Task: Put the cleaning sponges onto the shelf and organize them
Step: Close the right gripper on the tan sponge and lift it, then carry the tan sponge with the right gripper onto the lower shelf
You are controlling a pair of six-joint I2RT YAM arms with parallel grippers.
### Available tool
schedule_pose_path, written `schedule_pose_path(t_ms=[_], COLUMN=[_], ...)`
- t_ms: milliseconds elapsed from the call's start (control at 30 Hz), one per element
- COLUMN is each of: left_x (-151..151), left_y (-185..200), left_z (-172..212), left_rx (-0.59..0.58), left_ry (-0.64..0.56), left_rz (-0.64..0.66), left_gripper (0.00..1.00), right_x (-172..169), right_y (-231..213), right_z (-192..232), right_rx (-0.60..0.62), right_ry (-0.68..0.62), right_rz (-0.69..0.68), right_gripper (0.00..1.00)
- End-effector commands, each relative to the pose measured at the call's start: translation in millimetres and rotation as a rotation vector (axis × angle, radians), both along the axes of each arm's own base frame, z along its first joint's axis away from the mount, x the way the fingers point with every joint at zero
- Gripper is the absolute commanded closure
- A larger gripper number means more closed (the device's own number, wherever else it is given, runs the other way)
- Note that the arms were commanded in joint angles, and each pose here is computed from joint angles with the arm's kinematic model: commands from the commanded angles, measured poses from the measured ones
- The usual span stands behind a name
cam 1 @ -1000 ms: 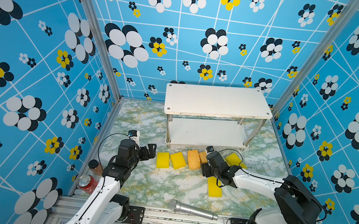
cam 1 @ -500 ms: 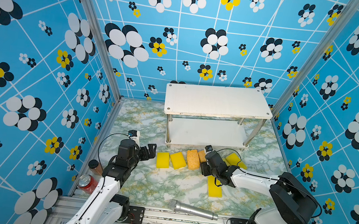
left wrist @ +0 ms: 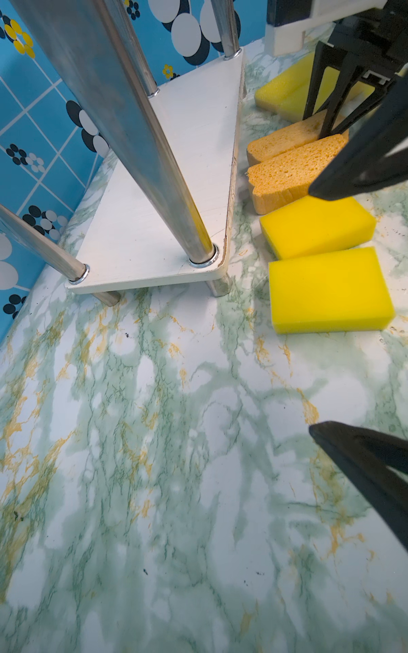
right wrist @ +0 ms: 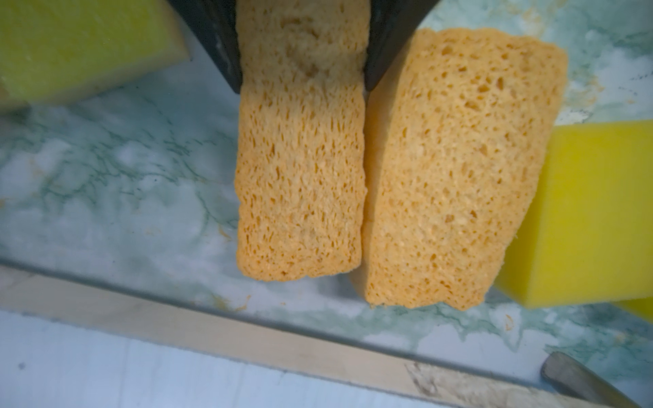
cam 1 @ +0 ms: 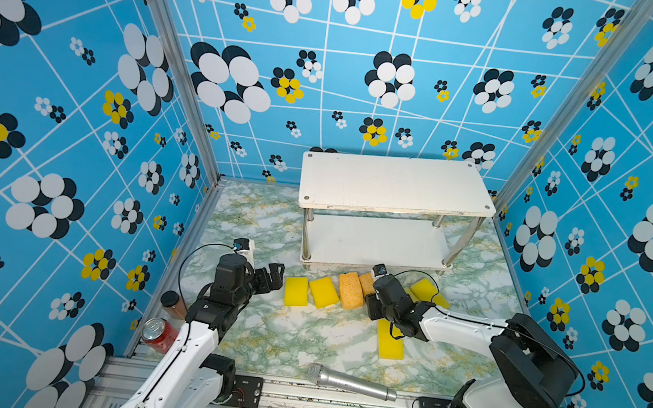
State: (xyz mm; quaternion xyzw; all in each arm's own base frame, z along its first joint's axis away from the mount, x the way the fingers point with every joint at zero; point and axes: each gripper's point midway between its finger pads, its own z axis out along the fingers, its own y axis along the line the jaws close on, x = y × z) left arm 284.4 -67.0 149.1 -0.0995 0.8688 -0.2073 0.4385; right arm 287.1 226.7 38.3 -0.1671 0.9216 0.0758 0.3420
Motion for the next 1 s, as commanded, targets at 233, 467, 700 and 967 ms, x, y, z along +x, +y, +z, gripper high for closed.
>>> schedule_pose_path(t_ms=[233, 467, 700, 967], left_x=[1.8, 4.2, 5.6, 3.7], left_y=[1.2, 0.5, -0.1, 3.1], left_z=[13.4, 13.1, 11.0, 12.8], left_rx=[-0.020, -0.022, -0.022, 0.012], left_ry=[-0.022, -0.021, -0.009, -0.009], left_rz=[0.010, 0.009, 0.007, 0.005], left_gripper=[0.01, 0.01, 0.01, 0.01], right_x=[-14.4, -16.0, -19.7, -19.7], right_y=[-12.4, -19.2, -30.1, -67.9], right_z=[11.2, 30.2, 57.6, 84.8], right_rx=[0.006, 0.027, 0.056, 0.128], right_ry=[0.013, -0.032, -0.100, -0.206], right_rz=[-0.014, -0.028, -0.020, -0.083], right_gripper=[0.88, 0.92, 1.00, 1.00])
